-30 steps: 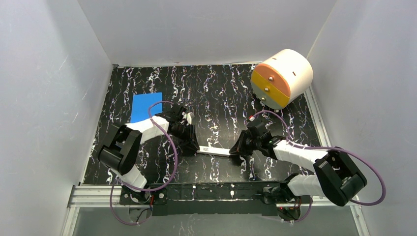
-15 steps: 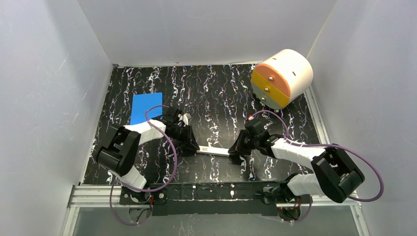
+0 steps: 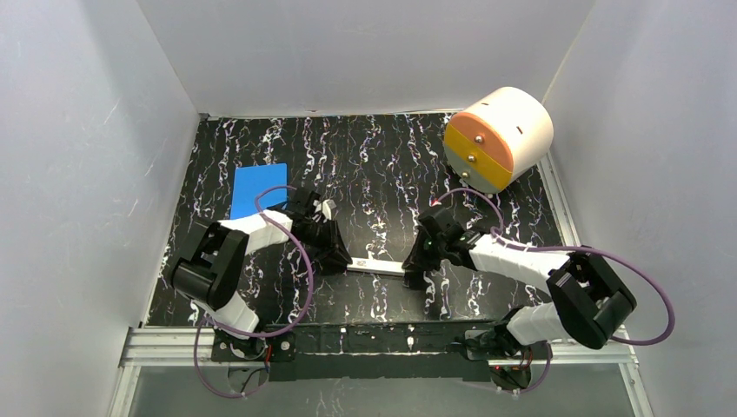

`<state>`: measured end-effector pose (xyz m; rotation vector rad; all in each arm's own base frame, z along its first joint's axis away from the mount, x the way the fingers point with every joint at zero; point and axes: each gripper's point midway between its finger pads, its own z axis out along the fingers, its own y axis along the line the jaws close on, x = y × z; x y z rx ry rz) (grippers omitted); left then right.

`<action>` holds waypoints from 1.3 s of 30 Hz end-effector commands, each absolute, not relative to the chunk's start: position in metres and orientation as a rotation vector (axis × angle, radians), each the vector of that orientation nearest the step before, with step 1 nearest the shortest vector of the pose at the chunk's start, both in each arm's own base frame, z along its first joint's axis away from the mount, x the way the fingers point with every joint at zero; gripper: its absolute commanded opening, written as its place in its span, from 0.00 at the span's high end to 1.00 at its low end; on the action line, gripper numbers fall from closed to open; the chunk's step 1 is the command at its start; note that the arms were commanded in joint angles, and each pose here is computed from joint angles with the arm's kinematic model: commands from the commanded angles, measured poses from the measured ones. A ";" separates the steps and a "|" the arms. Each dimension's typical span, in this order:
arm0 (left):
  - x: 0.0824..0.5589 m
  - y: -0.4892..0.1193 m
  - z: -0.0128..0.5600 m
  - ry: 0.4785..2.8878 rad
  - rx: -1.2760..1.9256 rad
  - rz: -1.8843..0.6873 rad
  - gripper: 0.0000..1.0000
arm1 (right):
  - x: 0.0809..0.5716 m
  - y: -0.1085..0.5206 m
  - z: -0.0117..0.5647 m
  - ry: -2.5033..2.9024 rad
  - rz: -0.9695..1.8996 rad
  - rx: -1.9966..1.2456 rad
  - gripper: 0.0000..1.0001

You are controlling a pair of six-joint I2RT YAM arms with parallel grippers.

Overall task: Load the batteries into the remote control
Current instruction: Load the battery cover into the remote control, then reset both arms

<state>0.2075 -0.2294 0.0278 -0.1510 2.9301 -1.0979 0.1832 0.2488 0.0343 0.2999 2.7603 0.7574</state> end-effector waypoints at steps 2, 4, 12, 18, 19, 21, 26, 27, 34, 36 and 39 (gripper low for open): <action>0.201 -0.212 0.009 3.021 -0.048 -0.736 0.93 | 0.192 0.258 0.047 2.679 0.669 0.220 0.95; 0.209 -0.214 0.021 2.993 -0.029 -0.727 0.83 | 0.199 0.247 0.056 2.644 0.616 0.222 0.86; 0.250 -0.207 0.079 2.812 0.070 -0.593 0.53 | 0.226 0.220 0.112 2.410 0.654 0.198 0.54; 0.259 -0.188 0.128 2.676 0.073 -0.490 0.42 | 0.236 0.185 0.150 2.302 0.512 0.174 0.38; 0.258 -0.180 0.137 2.643 0.052 -0.460 0.40 | 0.237 0.176 0.157 2.287 0.459 0.167 0.36; 0.253 -0.168 0.157 2.546 0.031 -0.448 0.04 | 0.239 0.155 0.174 2.244 0.352 0.173 0.32; 0.233 -0.128 0.207 2.304 -0.044 -0.382 0.02 | 0.233 0.120 0.202 2.182 0.215 0.190 0.05; 0.227 -0.120 0.212 2.281 -0.055 -0.364 0.01 | 0.231 0.115 0.208 2.171 0.201 0.191 0.02; 0.188 -0.072 0.249 2.151 -0.107 -0.271 0.02 | 0.220 0.066 0.276 2.038 0.044 0.222 0.01; 0.177 -0.060 0.268 2.079 -0.102 -0.269 0.02 | 0.213 0.052 0.296 1.990 0.027 0.231 0.01; 0.164 -0.046 0.295 1.980 -0.086 -0.265 0.01 | 0.203 0.034 0.323 1.920 0.022 0.251 0.01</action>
